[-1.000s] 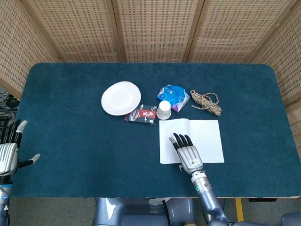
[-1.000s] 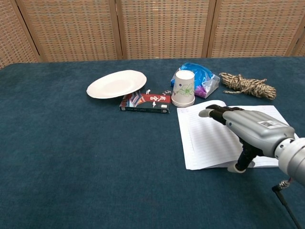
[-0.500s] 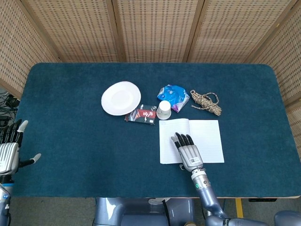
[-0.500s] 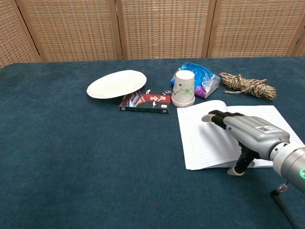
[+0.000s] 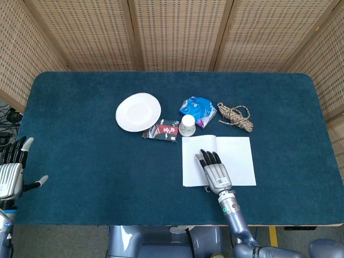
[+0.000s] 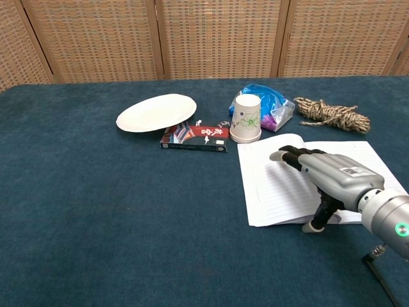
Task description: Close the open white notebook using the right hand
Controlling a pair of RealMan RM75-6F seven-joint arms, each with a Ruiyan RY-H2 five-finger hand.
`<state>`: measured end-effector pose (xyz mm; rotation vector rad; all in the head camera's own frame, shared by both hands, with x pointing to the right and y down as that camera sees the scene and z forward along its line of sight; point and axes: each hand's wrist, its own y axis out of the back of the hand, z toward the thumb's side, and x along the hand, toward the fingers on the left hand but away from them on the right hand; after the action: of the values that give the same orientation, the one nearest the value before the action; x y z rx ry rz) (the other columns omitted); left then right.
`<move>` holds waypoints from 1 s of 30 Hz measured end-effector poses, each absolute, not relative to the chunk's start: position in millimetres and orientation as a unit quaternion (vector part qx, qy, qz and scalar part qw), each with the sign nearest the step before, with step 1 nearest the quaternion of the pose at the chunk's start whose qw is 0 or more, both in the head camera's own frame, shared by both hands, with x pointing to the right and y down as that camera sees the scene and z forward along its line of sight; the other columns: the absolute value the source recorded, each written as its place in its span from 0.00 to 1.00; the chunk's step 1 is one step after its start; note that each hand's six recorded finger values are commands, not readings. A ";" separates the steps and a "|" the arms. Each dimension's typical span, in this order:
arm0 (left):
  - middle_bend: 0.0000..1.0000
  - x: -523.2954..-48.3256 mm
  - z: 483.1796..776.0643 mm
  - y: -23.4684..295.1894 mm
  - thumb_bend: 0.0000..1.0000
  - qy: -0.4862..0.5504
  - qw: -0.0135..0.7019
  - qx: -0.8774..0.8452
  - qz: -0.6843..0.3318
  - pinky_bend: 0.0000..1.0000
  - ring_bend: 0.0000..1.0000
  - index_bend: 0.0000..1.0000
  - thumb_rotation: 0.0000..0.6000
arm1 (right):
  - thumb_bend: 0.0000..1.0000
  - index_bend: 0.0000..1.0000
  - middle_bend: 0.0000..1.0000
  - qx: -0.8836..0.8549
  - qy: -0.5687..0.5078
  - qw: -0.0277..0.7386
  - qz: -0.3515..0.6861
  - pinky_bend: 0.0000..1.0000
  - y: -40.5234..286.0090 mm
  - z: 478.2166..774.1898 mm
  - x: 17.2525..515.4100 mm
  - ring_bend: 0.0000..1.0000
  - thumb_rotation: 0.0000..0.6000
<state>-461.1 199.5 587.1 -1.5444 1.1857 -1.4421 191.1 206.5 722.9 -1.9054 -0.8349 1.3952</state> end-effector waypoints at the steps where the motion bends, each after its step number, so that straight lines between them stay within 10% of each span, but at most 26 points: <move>1: 0.00 -461.0 587.2 199.3 0.08 0.458 0.352 -0.597 -0.557 0.00 0.00 0.00 1.00 | 0.33 0.03 0.00 -0.722 -0.318 0.315 0.527 0.00 206.0 722.3 190.9 0.00 1.00; 30: 0.00 -457.7 585.0 200.0 0.08 0.462 0.350 -0.604 -0.548 0.00 0.00 0.00 1.00 | 0.68 0.06 0.00 -0.709 -0.349 0.334 0.514 0.00 209.9 716.6 205.5 0.00 1.00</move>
<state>-457.7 200.0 585.0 -1.5636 1.1966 -1.4187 205.5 209.9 716.6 -1.8511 -0.9114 1.3414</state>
